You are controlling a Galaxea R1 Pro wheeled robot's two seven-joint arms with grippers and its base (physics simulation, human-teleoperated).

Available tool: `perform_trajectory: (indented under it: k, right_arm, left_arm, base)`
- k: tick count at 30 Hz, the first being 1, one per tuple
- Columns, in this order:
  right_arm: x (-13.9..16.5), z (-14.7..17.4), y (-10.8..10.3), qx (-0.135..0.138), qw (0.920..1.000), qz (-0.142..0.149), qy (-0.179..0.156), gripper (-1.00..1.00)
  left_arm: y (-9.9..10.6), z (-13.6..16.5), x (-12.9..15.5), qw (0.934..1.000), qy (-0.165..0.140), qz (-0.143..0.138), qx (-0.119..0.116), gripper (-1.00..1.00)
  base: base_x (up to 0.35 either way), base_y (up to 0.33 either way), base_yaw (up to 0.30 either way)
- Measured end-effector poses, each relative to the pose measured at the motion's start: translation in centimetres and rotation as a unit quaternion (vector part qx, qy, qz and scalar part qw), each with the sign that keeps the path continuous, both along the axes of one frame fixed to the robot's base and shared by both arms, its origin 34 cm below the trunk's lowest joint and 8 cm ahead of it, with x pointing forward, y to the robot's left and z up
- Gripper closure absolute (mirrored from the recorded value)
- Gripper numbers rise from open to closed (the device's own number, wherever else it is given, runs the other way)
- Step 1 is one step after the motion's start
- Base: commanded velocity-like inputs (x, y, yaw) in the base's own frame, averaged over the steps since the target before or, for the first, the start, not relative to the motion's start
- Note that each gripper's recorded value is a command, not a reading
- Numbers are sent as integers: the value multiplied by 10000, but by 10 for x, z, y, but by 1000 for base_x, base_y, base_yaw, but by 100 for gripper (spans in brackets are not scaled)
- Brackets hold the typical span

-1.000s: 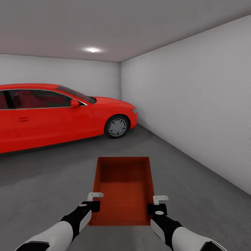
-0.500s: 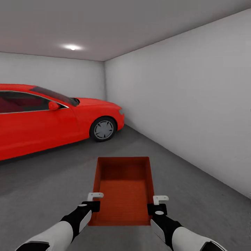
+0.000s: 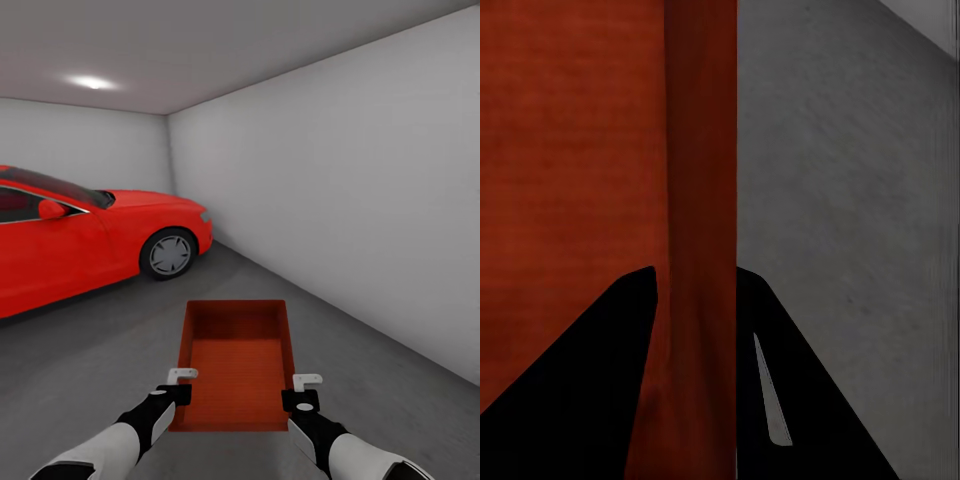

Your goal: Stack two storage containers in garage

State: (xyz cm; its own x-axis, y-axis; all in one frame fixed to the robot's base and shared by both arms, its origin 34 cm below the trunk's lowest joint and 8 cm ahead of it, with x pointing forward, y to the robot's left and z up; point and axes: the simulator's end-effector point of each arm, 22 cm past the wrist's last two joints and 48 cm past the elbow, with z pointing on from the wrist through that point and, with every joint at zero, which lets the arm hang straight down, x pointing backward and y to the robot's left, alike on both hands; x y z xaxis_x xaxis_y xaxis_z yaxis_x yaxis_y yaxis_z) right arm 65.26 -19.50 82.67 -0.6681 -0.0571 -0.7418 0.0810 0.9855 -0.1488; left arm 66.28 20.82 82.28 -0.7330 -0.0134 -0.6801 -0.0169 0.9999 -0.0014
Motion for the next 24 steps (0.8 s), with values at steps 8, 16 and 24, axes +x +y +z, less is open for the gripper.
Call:
perform_trajectory:
  k: [8,16,24]
  right_arm:
    - [0,0,0,0,10000,-2,2,100]
    - [0,0,0,-1,10000,-2,2,100]
    - [0,0,0,0,10000,0,1,100]
  left_arm:
    - [0,0,0,10000,2,0,0,100]
    - [0,0,0,10000,2,-1,1,100]
    - [0,0,0,10000,1,0,0,100]
  base:
    - [322,0,-249]
    - [322,0,-249]
    - [322,0,-249]
